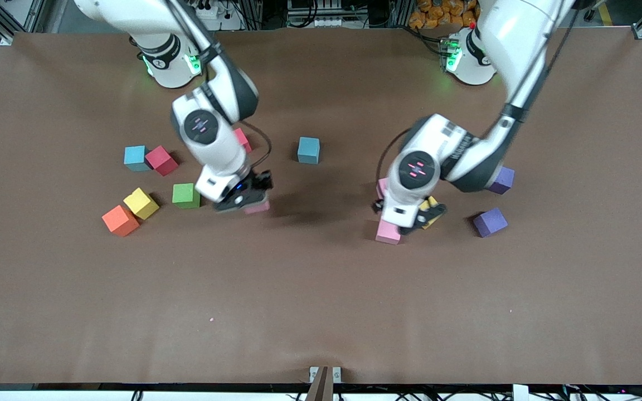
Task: Form number 2 with 11 blocks
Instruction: 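Place the pink cube beside the cyan cube with the right gripper, then grasp the light pink cube with the left gripper while the right gripper withdraws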
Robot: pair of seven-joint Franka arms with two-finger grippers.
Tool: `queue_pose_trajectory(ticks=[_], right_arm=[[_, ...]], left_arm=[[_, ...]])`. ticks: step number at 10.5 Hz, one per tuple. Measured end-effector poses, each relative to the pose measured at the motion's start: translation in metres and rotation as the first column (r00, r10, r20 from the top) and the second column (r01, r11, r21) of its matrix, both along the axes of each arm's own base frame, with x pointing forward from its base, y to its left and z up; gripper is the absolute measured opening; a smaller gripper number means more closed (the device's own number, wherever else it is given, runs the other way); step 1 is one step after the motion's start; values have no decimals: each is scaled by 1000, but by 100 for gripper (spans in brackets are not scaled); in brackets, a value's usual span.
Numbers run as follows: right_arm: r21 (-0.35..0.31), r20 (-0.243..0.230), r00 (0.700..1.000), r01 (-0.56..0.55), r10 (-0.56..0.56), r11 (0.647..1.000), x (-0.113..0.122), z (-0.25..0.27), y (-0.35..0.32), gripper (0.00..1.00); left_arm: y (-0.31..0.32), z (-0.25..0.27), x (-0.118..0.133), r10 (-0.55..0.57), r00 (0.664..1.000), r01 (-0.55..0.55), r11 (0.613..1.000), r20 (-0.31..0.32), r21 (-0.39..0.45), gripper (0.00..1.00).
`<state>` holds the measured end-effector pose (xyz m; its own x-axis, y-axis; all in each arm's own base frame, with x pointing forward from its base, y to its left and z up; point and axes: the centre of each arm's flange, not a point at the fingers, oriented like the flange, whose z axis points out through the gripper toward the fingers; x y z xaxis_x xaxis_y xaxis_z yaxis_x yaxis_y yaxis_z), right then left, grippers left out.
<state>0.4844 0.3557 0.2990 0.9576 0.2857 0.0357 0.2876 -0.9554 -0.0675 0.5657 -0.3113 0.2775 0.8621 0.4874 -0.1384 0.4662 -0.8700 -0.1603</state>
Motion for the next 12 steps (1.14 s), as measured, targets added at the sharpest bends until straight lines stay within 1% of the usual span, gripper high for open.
queue_pose_trajectory(ticks=[1, 2, 3, 4, 5, 6, 8, 9, 10, 11, 12], right_arm=[[-5, 2, 997, -82, 82, 997, -24, 3, 17, 61], [-12, 2, 983, -185, 185, 983, -42, 5, 23, 61], [-19, -4, 956, -292, 292, 956, -58, 4, 23, 61], [-24, -12, 914, -406, 406, 914, -74, 1, 25, 61], [-28, -20, 854, -520, 520, 854, -91, -2, 28, 61], [-39, -24, 779, -627, 627, 778, -102, -5, 30, 61], [-55, -33, 610, -792, 792, 608, -116, -12, 32, 61], [-55, -29, 527, -850, 850, 525, -122, -15, 34, 61], [-65, -13, 447, -893, 895, 445, -130, -19, 37, 61], [-78, 4, 386, -919, 922, 386, -136, -27, 37, 61], [-83, 10, 351, -933, 936, 351, -142, -37, 36, 61]], left_arm=[[13, -7, -4, 8, 1000, -8, 1000, 3, -9, 100], [14, -13, -13, 7, 1000, -6, 1000, 23, -26, 100], [10, -19, -24, 9, 999, -7, 999, 48, -42, 100], [7, -23, -35, 24, 998, -21, 999, 65, -50, 100], [6, -28, -43, 39, 996, -35, 998, 75, -55, 100], [6, -34, -49, 54, 995, -48, 997, 88, -65, 100], [4, -52, -66, 65, 991, -54, 994, 114, -96, 100], [2, -59, -74, 63, 990, -49, 993, 126, -110, 100], [0, -61, -77, 63, 989, -47, 992, 134, -120, 100], [0, -61, -77, 63, 989, -46, 991, 137, -123, 100], [0, -61, -77, 63, 988, -46, 991, 138, -123, 100]])
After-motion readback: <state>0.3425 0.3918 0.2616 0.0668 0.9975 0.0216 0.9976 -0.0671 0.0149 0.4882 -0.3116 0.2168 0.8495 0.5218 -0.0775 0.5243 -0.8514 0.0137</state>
